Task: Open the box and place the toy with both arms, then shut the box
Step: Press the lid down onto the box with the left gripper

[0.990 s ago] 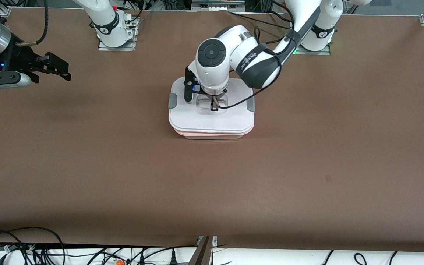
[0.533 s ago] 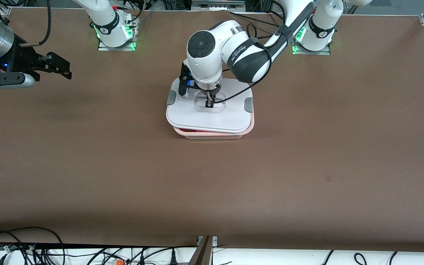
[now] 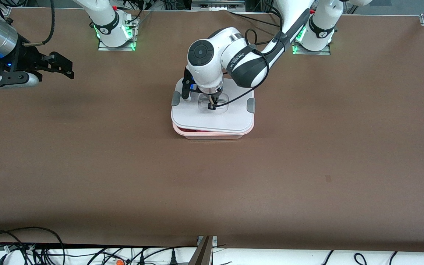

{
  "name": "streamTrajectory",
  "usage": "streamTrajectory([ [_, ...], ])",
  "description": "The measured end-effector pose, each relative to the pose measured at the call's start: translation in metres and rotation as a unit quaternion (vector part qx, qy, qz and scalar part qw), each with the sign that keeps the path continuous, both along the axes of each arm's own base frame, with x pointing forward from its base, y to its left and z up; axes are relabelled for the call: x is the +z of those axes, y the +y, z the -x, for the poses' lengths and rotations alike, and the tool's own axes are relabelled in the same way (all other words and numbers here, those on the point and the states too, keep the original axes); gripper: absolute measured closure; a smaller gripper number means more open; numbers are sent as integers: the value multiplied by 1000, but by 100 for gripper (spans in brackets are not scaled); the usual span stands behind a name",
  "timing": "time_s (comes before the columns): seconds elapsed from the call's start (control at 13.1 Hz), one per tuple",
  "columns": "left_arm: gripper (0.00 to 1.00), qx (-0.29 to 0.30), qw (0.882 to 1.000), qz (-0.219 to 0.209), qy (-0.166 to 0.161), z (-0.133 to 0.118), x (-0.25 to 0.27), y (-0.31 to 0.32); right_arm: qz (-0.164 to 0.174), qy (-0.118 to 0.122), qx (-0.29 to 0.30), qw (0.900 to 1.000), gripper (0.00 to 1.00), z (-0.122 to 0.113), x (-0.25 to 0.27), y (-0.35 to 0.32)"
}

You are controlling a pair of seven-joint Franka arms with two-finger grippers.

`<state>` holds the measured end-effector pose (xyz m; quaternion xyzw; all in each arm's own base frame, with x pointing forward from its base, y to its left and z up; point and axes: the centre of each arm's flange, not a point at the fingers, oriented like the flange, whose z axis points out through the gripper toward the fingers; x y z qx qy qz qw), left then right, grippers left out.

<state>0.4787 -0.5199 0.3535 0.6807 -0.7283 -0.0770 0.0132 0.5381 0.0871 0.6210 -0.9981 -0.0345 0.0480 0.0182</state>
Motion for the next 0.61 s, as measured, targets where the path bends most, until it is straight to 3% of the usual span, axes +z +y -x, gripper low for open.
streamTrajectory([
  [0.61,93,4,1000,-2,0,-5,-2,3,-2,-10,1,1000,0,-2,1,2],
])
